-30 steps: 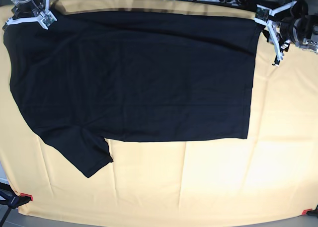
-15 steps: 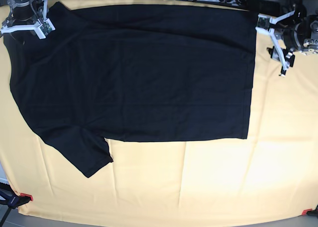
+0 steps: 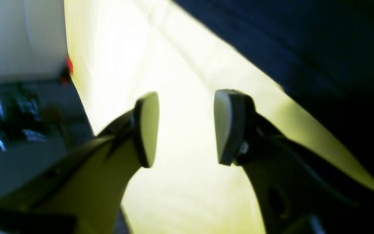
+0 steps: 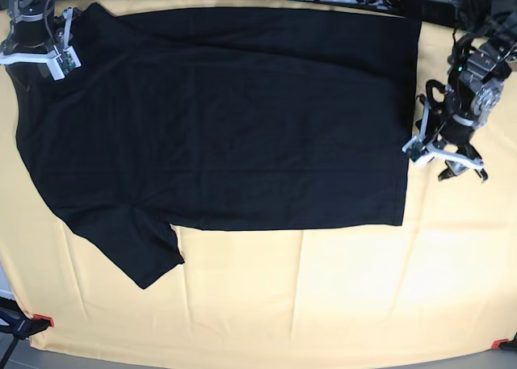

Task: Fold the T-shirt properly
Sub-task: 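Release the shoulder and move the left gripper to the shirt's side edge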

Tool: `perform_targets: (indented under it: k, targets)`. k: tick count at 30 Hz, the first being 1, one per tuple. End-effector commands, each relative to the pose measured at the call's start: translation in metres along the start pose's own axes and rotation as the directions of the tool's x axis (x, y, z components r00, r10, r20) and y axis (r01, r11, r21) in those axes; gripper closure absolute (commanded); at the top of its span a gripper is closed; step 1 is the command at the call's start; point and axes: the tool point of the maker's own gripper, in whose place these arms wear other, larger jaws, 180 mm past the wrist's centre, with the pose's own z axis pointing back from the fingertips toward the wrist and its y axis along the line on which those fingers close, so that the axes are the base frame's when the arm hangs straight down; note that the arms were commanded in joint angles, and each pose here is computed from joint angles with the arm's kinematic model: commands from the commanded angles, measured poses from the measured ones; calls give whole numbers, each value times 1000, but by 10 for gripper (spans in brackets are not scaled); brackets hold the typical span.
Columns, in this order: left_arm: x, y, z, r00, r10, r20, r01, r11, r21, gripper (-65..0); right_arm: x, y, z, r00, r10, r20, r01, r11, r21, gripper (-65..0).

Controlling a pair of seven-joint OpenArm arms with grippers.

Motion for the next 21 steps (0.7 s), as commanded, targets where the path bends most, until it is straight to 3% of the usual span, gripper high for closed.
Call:
perform_targets:
  k: [1,3,5,9,13,21]
  targets:
    - [1,30,-7,999,35,4,-35,996,82,-297,6,-8,1,1000,6,28,-6,1000,-25,-287]
    - [-2,46,-27,984,178,0,-177,978,109,-297,6,-7,1,1000,7,28,-6,1000,-23,-287]
    - [-1,61,-41,939,342,22,-343,934,97,-297,6,-7,1,1000,6,28,-6,1000,-24,-287]
    - [22,79,-52,762,637,113,-630,771,-97,-298,6,-5,1,1000,-3,27,3,1000,-12,-287]
    - [34,87,-59,632,760,151,-713,646,-272,-338,6,-4,1,1000,-7,26,7,1000,-6,-287]
    - [37,71,-86,483,872,84,-758,464,-458,-347,7,-4,2,999,-7,35,7,1000,-6,-287]
